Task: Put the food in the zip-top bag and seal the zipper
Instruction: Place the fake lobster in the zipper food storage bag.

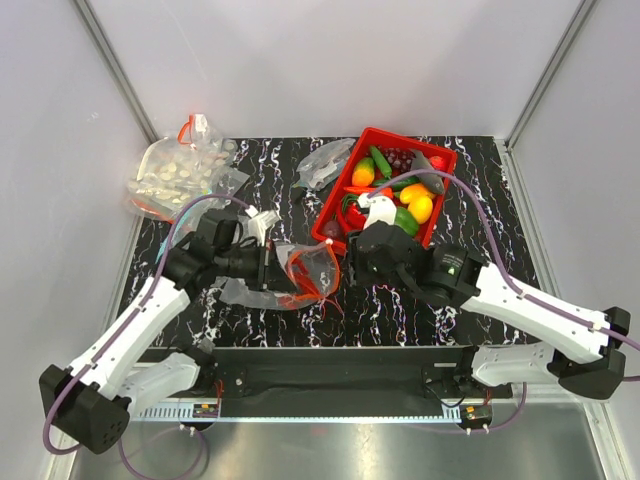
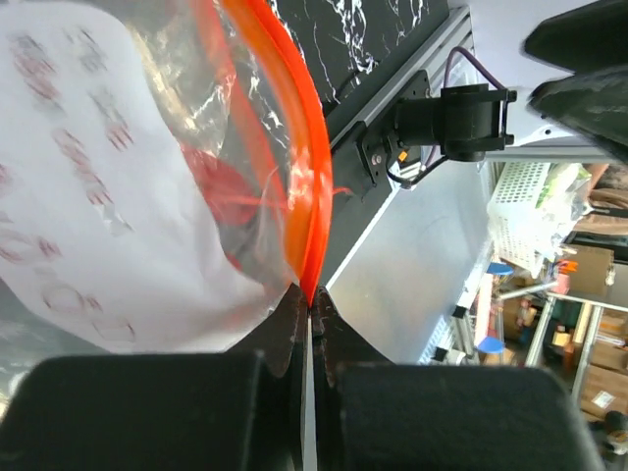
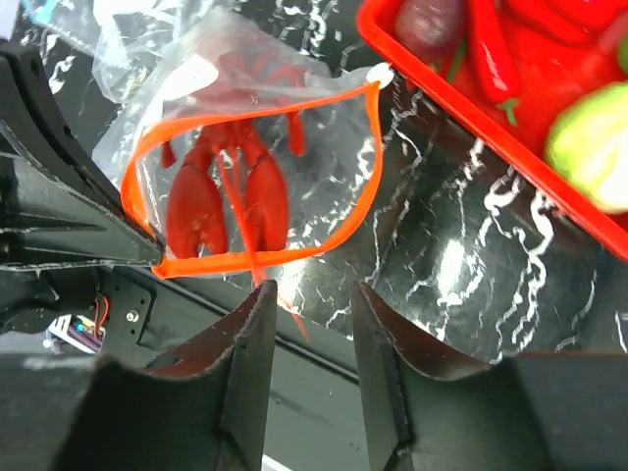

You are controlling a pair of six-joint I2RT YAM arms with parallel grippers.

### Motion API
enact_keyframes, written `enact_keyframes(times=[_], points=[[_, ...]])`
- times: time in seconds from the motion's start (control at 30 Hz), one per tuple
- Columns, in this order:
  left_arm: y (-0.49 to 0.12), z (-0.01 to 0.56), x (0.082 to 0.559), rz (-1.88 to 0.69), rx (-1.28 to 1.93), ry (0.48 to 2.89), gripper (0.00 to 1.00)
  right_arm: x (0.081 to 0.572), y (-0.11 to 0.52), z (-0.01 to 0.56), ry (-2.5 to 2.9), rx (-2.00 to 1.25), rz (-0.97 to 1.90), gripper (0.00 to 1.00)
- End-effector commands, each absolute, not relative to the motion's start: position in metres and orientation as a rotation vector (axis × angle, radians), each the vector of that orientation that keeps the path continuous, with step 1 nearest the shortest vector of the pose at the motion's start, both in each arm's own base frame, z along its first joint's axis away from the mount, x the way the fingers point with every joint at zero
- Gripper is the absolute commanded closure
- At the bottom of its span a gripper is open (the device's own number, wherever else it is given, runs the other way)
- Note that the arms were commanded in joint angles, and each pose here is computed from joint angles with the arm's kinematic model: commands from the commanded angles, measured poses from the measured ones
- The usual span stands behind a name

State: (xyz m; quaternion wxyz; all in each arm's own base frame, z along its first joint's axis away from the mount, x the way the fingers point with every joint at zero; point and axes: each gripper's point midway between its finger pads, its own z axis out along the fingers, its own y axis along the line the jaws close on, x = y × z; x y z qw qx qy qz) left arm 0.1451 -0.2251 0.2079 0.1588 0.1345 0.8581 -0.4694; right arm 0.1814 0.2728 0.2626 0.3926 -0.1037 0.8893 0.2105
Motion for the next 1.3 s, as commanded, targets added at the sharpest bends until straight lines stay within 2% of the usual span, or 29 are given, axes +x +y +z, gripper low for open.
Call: enact_keyframes(times=[0.0,0.13,0.33,0.37,0.47,0.63,0.8,0.83,0.97,1.0,1.27], points=[[-0.227,0.253,0.151,-1.345,0.485,2.272,1.00,0.186,0.300,0.285,2.159,-0.376,0.673,0.55],[-0.222,0.260,0.147,-1.321,0.489,2.260,1.00,0.180,0.328,0.275,2.209,-0.483,0.776,0.49],[-0.218,0.263,0.141,-1.309,0.503,2.251,1.00,0.178,0.357,0.242,2.273,-0.545,0.848,0.45],[-0.217,0.265,0.140,-1.308,0.506,2.249,1.00,0.179,0.359,0.236,2.286,-0.548,0.853,0.40],[-0.215,0.264,0.138,-1.295,0.509,2.252,1.00,0.178,0.367,0.230,2.318,-0.552,0.900,0.43],[-0.213,0.266,0.137,-1.283,0.509,2.246,1.00,0.167,0.378,0.211,2.404,-0.593,0.948,0.43],[-0.212,0.268,0.136,-1.277,0.518,2.240,1.00,0.160,0.378,0.201,2.422,-0.609,0.983,0.55],[-0.212,0.270,0.135,-1.277,0.522,2.235,1.00,0.159,0.378,0.201,2.421,-0.613,0.987,0.68],[-0.212,0.270,0.133,-1.284,0.533,2.237,1.00,0.157,0.388,0.206,2.391,-0.657,1.047,0.98],[-0.212,0.270,0.133,-1.288,0.533,2.240,1.00,0.157,0.390,0.208,2.381,-0.665,1.060,1.00],[-0.211,0.264,0.123,-1.315,0.562,2.252,1.00,0.170,0.427,0.226,2.256,-0.713,1.165,1.00]])
